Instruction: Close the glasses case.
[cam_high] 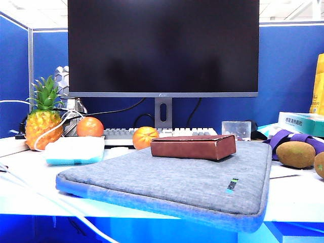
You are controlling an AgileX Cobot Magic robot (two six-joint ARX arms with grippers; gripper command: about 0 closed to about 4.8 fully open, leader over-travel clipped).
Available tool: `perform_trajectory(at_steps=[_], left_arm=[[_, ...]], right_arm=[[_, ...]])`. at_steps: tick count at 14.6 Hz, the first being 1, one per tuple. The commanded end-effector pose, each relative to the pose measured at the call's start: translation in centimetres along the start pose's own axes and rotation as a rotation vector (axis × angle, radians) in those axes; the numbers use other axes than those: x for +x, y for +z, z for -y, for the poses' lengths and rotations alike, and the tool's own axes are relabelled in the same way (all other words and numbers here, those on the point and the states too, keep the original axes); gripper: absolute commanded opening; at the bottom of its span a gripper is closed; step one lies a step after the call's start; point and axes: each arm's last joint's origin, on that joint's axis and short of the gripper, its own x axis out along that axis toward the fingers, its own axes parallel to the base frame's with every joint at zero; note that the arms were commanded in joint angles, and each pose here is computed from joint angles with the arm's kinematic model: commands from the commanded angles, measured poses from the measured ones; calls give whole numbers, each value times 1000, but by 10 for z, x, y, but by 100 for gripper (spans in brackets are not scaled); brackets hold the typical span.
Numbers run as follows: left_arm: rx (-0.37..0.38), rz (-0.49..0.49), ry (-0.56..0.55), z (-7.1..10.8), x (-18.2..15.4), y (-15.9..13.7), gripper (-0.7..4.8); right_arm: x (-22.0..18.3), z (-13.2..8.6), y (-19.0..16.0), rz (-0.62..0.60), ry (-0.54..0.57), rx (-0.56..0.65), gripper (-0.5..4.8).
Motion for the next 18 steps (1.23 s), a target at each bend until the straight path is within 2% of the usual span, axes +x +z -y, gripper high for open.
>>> perform_trajectory(at_steps=[1, 2, 3, 5, 7, 8, 10, 12, 15, 18], left_arm=[[-34, 6, -96, 7, -5, -21, 187], [-64, 6, -107, 10, -8, -29, 184], [-126, 43, -102, 13, -16, -32, 183], [-269, 63, -55, 16, -28, -32, 183], [-309, -1, -43, 16, -25, -43, 183], [-337, -43, 1, 16, -24, -49, 183], [-354, -106, 118, 12, -18, -70, 183], [-367, -177, 172, 11, -10, -98, 183], [-361, -180, 170, 12, 0, -127, 183], [-340, -176, 105, 17, 3, -132, 183]], right_arm=[[-18, -1, -42, -51, -49, 126, -6], [-22, -1, -53, -65, -72, 177, -6], [-24, -2, -59, -77, -74, 218, -6], [-25, -2, -64, -120, -80, 224, -6], [-26, -2, -71, -187, -84, 232, -6], [-27, -2, -74, -220, -86, 236, -6], [-28, -2, -77, -255, -89, 239, -6], [-29, -2, -80, -279, -102, 239, -6], [-31, -2, -87, -307, -115, 241, -6], [-34, -2, -99, -349, -120, 245, -6]])
